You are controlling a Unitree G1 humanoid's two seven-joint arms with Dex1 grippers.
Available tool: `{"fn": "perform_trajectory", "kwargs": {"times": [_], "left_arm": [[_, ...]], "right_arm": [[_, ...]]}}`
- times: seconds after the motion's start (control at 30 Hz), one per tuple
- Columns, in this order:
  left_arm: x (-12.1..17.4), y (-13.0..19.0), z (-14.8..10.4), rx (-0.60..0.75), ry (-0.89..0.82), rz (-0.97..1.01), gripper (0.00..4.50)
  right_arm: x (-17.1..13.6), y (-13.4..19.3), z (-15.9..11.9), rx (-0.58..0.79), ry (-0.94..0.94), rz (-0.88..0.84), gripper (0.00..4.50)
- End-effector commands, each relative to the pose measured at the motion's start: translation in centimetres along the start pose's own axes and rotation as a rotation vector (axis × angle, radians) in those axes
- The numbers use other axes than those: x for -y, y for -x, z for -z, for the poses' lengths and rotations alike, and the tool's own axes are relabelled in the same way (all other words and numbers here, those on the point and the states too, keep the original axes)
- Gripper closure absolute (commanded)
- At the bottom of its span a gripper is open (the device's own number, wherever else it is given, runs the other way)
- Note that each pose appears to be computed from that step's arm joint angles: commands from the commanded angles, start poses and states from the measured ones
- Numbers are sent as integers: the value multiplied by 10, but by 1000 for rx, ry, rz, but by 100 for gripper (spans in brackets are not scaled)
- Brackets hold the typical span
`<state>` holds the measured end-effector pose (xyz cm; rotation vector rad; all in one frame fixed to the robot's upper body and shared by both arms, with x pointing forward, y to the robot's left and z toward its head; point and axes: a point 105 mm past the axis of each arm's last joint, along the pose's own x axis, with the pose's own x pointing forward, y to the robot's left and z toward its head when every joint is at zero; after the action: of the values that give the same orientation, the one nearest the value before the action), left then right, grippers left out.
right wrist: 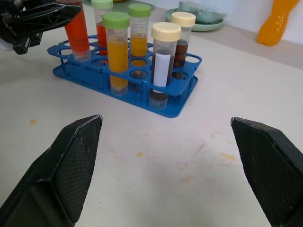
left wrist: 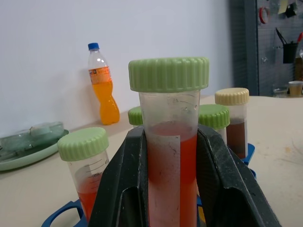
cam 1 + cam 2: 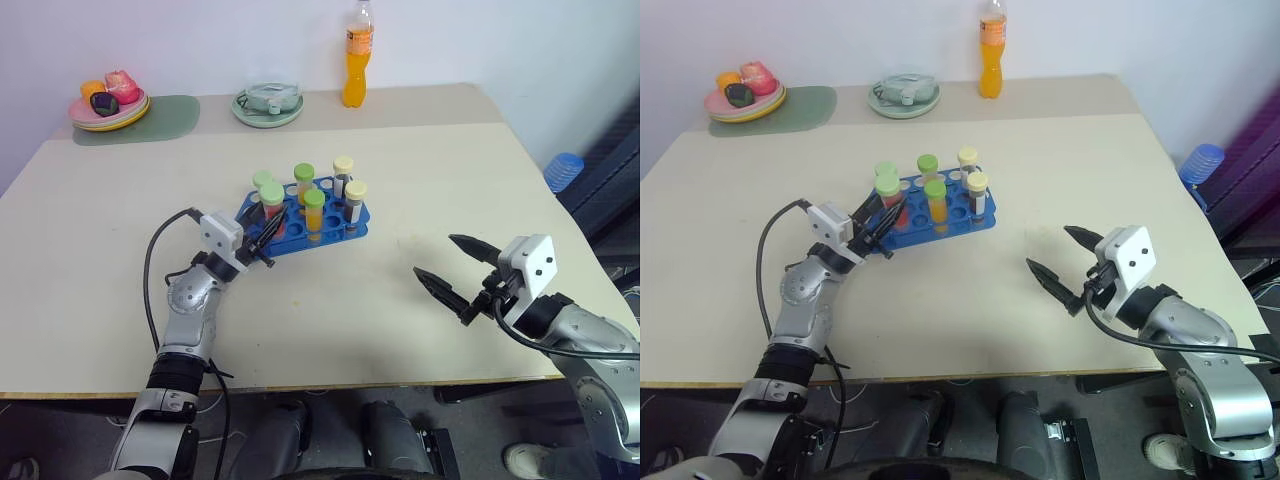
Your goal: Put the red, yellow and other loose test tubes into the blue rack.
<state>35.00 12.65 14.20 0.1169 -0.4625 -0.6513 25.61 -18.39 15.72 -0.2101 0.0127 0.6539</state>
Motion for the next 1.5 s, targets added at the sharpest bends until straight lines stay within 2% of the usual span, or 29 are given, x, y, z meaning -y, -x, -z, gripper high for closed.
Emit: {"fn": "perform_trajectory", "kwargs": {"times": [0.03,0.5,0.87,1.03,1.2,1.43,1.47,1.5], "left_arm": [[0,8,23,-96,28,-16,375],[-10,3,18,-88,28,-20,375],[16,-2,6,-63,43,69,375],[2,1,12,-86,33,7,375],[6,6,16,-95,54,29,375],[9,5,12,-81,74,28,28],[8,5,11,-83,67,22,2],[6,5,11,-83,65,21,2]], "right_arm": [[-1,2,-11,39,30,-7,0],[-2,1,-12,46,29,-1,0],[-4,2,-12,44,24,-1,0],[-5,3,-11,42,23,0,0],[-5,3,-11,42,20,1,0],[-8,4,-8,38,11,-2,0],[-8,4,-7,38,10,-3,0],[-8,4,-7,37,9,-4,0]]}}
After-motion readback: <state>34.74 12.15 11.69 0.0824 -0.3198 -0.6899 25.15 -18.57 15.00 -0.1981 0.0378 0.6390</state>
